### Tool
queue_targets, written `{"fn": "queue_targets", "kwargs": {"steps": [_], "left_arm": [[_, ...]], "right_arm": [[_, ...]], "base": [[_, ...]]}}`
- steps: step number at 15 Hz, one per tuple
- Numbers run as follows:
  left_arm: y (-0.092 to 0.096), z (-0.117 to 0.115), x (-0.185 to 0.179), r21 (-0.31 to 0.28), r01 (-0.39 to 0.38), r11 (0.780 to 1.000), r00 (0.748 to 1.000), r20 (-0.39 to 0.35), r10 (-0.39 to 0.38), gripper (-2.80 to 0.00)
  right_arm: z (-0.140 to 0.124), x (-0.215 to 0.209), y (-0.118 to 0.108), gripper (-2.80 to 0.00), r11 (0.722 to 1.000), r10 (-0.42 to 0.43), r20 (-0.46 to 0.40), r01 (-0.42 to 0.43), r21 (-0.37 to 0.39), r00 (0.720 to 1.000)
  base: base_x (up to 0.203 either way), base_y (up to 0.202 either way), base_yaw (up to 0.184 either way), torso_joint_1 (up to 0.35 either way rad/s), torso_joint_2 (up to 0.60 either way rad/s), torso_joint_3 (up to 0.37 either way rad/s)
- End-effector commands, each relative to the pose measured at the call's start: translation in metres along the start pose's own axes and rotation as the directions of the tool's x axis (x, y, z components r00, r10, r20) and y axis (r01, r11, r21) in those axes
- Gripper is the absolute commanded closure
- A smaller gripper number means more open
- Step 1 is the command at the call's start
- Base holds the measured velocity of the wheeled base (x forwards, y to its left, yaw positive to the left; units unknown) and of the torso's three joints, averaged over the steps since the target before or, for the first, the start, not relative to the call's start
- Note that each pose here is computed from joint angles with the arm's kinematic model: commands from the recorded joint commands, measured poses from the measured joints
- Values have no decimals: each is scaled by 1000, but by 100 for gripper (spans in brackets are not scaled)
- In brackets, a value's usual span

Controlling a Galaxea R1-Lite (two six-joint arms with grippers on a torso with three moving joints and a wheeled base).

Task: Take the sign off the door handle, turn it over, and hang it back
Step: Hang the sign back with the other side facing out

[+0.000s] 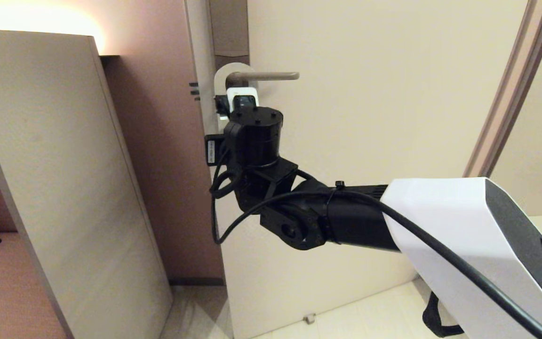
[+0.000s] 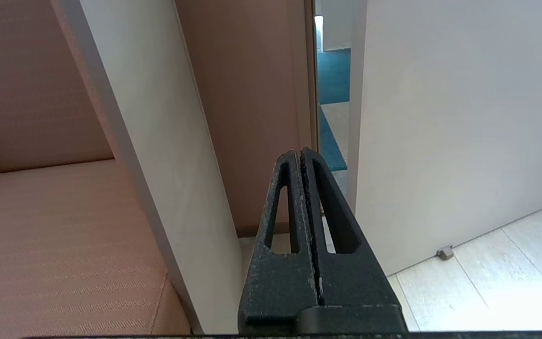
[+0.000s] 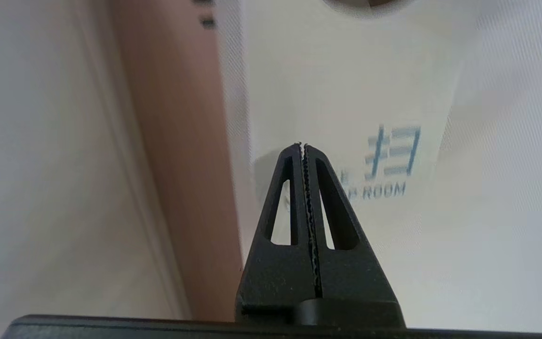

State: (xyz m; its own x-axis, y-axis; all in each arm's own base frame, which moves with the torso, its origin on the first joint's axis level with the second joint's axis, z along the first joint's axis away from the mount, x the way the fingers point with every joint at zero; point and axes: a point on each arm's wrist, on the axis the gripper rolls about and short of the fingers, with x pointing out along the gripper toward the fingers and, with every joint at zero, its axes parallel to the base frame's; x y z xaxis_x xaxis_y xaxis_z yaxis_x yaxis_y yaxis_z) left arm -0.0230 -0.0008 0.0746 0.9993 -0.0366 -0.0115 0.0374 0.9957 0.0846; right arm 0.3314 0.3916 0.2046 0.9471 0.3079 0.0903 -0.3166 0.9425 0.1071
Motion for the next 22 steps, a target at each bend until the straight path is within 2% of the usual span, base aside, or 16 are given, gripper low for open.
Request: {"fn": "queue_targets", "kwargs": {"steps": [1, 11, 17, 19, 22], "left_arm": [[0, 0, 0, 1, 0, 1000, 1000, -1, 0, 0], [0, 0, 0, 1, 0, 1000, 1000, -1, 0, 0], [0, 0, 0, 1, 1, 1000, 1000, 0, -1, 0], [0, 0, 0, 1, 1, 1000, 1000, -1, -1, 0], [0, 0, 0, 1, 2, 1000, 1000, -1, -2, 0]], "right_arm": [[-12, 1, 4, 0, 1000, -13, -16, 13, -9, 1000], [-31, 6, 3, 0, 999, -18, -47, 16, -36, 999], [-1, -3, -2, 0, 999, -21, -29, 20, -29, 999], [9, -15, -10, 0, 998, -26, -76, 21, -61, 997], [26, -41, -35, 0, 990, -56, -186, 30, -137, 981]], "base": [[0, 0, 0, 0, 0, 0], [0, 0, 0, 0, 0, 0], [0, 0, 0, 0, 0, 0], [0, 0, 0, 0, 0, 0], [0, 0, 0, 0, 0, 0]]}}
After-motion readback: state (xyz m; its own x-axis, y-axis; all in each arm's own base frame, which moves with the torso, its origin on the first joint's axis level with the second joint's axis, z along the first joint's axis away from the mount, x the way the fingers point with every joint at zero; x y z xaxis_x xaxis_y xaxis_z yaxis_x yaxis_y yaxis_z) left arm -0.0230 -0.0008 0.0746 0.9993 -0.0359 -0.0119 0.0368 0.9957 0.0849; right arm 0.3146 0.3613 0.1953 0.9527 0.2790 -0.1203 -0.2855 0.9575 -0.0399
